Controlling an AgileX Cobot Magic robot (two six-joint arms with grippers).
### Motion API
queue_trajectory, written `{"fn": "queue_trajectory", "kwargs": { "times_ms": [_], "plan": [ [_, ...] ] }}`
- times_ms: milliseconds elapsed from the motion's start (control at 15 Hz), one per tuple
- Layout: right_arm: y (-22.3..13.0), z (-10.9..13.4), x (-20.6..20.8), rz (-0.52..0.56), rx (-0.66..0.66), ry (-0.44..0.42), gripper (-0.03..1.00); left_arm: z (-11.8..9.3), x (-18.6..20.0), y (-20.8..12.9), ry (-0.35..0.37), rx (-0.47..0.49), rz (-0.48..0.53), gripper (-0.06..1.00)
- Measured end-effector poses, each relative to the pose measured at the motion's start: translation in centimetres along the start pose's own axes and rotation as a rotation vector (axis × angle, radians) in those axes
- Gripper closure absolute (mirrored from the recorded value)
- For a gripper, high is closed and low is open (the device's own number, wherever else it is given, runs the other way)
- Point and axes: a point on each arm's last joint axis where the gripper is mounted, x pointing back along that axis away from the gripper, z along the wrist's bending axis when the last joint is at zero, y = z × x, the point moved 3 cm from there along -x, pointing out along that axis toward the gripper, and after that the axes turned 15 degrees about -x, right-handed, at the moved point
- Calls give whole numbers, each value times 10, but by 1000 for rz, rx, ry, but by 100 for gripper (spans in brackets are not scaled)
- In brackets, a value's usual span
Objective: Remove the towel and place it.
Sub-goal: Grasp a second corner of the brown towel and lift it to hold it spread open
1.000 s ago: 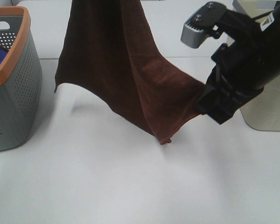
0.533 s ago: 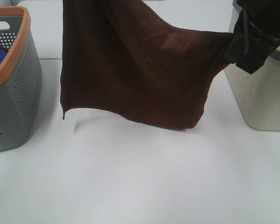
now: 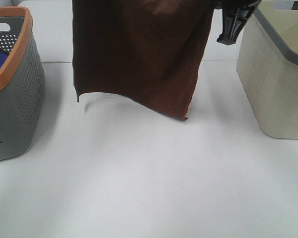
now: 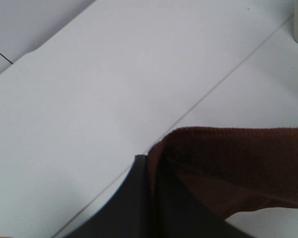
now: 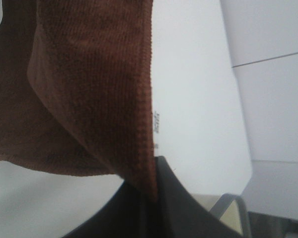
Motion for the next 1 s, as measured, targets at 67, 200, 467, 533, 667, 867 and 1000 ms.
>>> {"fn": "queue_trajectory", "kwargs": {
  "times_ms": [67,200,467,533,667,867,1000],
  "plan": [
    [3,-3,-9,-23,36,-18,94,7,-11,-3,36,3,-28,94],
    [2,-24,-26,-32,20,-73,94,19,-26,-7,101,8,-90,94],
    [3,-59,-52,-104,-35,-162,94,26,-41,-3,192,-42,-186,94],
    [3,-62,-55,-120,-37,-169,94,27,-44,-3,207,-52,-203,94],
    [4,-73,-73,-203,-35,-206,94,30,-59,-1,273,-78,-300,94],
    [-1,-98,-87,-247,-38,-271,94,38,-74,-12,327,-80,-351,94],
    [-14,-106,-96,-255,-57,-292,94,38,-88,-24,326,-80,-335,94]
  ]
}}
